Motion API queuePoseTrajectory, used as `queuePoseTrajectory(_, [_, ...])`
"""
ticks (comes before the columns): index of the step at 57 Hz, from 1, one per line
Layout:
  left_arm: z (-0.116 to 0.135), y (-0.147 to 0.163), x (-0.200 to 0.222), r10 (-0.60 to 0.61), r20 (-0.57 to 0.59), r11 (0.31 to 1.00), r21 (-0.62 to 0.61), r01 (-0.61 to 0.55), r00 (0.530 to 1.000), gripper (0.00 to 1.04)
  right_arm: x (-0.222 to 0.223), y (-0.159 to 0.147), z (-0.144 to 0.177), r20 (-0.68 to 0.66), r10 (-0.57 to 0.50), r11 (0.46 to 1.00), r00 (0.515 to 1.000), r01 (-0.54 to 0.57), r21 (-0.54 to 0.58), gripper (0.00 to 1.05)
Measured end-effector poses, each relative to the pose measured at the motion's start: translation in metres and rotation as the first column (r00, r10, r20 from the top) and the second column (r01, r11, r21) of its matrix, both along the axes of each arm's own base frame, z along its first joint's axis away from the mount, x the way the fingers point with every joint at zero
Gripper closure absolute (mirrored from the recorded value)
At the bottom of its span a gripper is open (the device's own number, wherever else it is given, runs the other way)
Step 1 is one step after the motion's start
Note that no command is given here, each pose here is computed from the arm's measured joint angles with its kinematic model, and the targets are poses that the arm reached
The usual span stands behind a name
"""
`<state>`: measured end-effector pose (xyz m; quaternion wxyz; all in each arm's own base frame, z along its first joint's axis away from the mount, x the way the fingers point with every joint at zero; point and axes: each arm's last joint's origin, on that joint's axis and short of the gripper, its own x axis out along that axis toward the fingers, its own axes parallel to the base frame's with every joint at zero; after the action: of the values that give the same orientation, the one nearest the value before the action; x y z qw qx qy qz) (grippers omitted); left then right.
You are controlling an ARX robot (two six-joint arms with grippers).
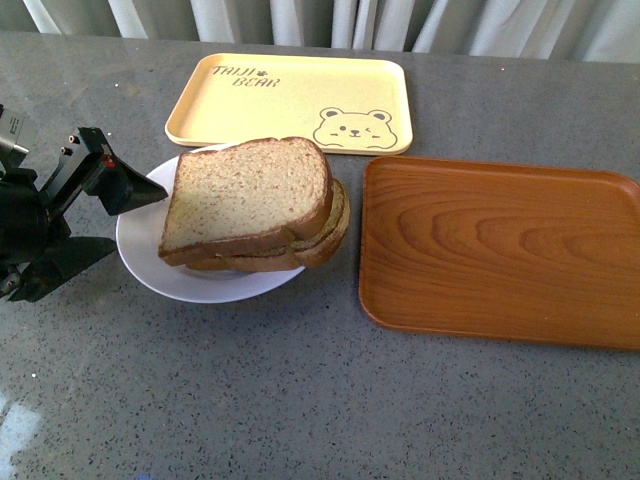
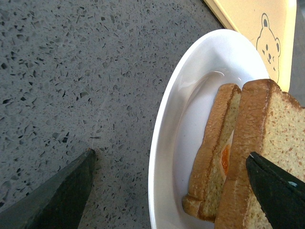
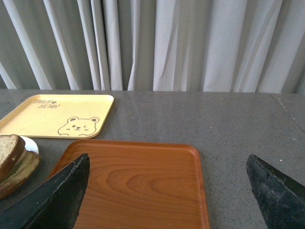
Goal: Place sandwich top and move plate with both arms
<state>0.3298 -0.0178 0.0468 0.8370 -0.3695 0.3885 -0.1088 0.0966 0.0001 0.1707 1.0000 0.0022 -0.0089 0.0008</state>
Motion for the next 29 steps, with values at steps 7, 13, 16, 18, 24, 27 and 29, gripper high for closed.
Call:
queuePoseTrajectory(7, [-0.0002, -0.0014, 0.0023, -0.004, -0.003, 1.000, -0.001, 0.004, 1.000, 0.09, 0.0000, 0.0000, 0.0000, 0.000, 0.000, 1.000, 1.000, 0.000, 0.000, 0.09])
queuePoseTrajectory(13, [-0.0012, -0.0026, 0.0046, -0.006, -0.006, 1.000, -0.010, 0.006, 1.000, 0.09, 0.0000, 0.0000, 0.0000, 0.000, 0.000, 1.000, 1.000, 0.000, 0.000, 0.09])
queuePoseTrajectory(16, [-0.0013, -0.0031, 0.0054, -0.006, -0.008, 1.000, -0.015, 0.006, 1.000, 0.09, 0.0000, 0.0000, 0.0000, 0.000, 0.000, 1.000, 1.000, 0.000, 0.000, 0.09])
queuePoseTrajectory(18, [-0.0016, -0.0034, 0.0059, -0.005, -0.010, 1.000, -0.018, 0.004, 1.000, 0.09, 0.0000, 0.0000, 0.0000, 0.000, 0.000, 1.000, 1.000, 0.000, 0.000, 0.09])
queuePoseTrajectory(24, [-0.0020, -0.0037, 0.0066, 0.006, -0.015, 0.999, -0.034, -0.006, 1.000, 0.09, 0.0000, 0.0000, 0.0000, 0.000, 0.000, 1.000, 1.000, 0.000, 0.000, 0.09])
queuePoseTrajectory(27, [-0.0031, -0.0037, 0.0068, 0.013, -0.016, 0.999, -0.041, -0.014, 1.000, 0.14, 0.0000, 0.0000, 0.0000, 0.000, 0.000, 1.000, 1.000, 0.000, 0.000, 0.09])
queuePoseTrajectory(29, [-0.0044, -0.0036, 0.0067, 0.017, -0.022, 0.999, -0.045, -0.018, 1.000, 0.18, 0.0000, 0.0000, 0.0001, 0.000, 0.000, 1.000, 1.000, 0.000, 0.000, 0.09])
